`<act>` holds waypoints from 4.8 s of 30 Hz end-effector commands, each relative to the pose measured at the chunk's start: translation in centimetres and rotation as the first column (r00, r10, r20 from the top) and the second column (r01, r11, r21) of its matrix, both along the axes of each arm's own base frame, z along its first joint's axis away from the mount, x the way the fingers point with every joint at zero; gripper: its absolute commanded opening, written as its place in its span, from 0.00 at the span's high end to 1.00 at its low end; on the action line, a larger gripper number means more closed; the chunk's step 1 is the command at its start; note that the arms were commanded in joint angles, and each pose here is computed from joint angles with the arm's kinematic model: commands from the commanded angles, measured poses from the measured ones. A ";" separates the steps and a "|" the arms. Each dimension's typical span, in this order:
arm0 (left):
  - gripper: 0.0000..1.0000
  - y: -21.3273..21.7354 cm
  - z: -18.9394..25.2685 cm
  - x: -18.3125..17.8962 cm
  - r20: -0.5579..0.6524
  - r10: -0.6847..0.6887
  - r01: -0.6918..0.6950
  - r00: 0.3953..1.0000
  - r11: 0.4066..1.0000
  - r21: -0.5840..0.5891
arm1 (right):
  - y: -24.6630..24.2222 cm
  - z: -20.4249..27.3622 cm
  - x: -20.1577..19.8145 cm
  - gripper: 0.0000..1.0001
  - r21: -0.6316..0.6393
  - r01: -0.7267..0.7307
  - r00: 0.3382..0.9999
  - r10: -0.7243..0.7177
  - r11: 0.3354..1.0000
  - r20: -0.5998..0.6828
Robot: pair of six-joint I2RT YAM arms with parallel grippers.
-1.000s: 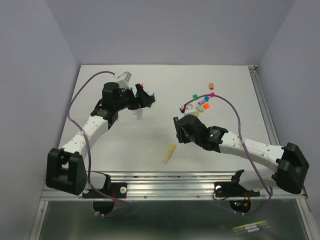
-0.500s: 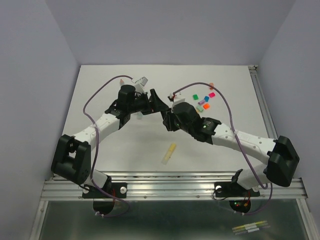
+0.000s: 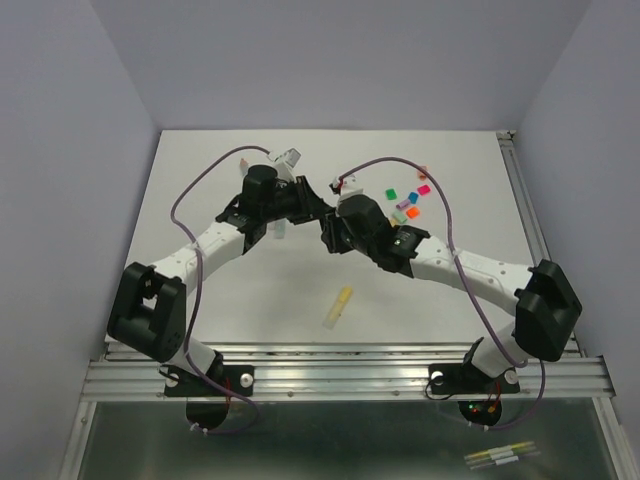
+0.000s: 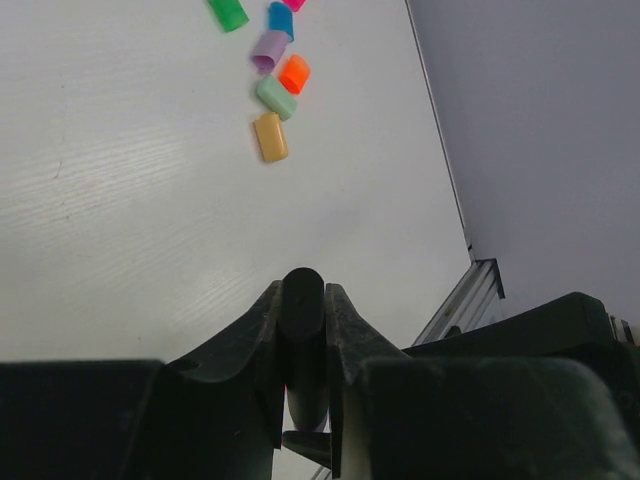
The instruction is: Open the pen caps
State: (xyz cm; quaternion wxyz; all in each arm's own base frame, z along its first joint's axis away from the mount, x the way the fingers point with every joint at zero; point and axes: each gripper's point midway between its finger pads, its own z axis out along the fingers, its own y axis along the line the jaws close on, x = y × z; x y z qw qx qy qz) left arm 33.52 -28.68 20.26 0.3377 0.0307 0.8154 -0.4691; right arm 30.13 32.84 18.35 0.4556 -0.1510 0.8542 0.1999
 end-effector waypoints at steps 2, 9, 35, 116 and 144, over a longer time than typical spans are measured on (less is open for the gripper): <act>1.00 0.9 5.7 4.4 0.096 0.128 -0.121 0.987 0.990 -0.071 | 1.0 -3.4 -1.9 0.99 0.048 -0.073 0.993 0.077 0.996 -0.090; 1.00 8.6 8.3 14.3 0.119 0.387 -0.383 0.914 0.922 -0.060 | 2.0 -9.7 -13.4 0.99 0.127 -0.313 0.873 0.338 0.941 -0.353; 0.96 19.2 -10.7 9.2 -0.053 0.534 -0.420 0.844 0.718 0.555 | -15.0 -9.5 3.7 0.99 -0.180 0.404 0.877 -0.436 0.897 -0.202; 0.01 14.1 -2.4 2.0 0.104 0.468 -0.476 0.877 0.823 0.309 | -4.2 -15.5 -7.2 0.84 -0.283 0.539 0.734 -0.607 0.793 -0.304; 0.01 -3.3 0.8 -6.5 0.273 -0.328 0.350 0.904 0.936 -0.036 | -4.8 3.7 2.4 0.99 0.339 0.460 0.888 -0.412 0.821 -0.206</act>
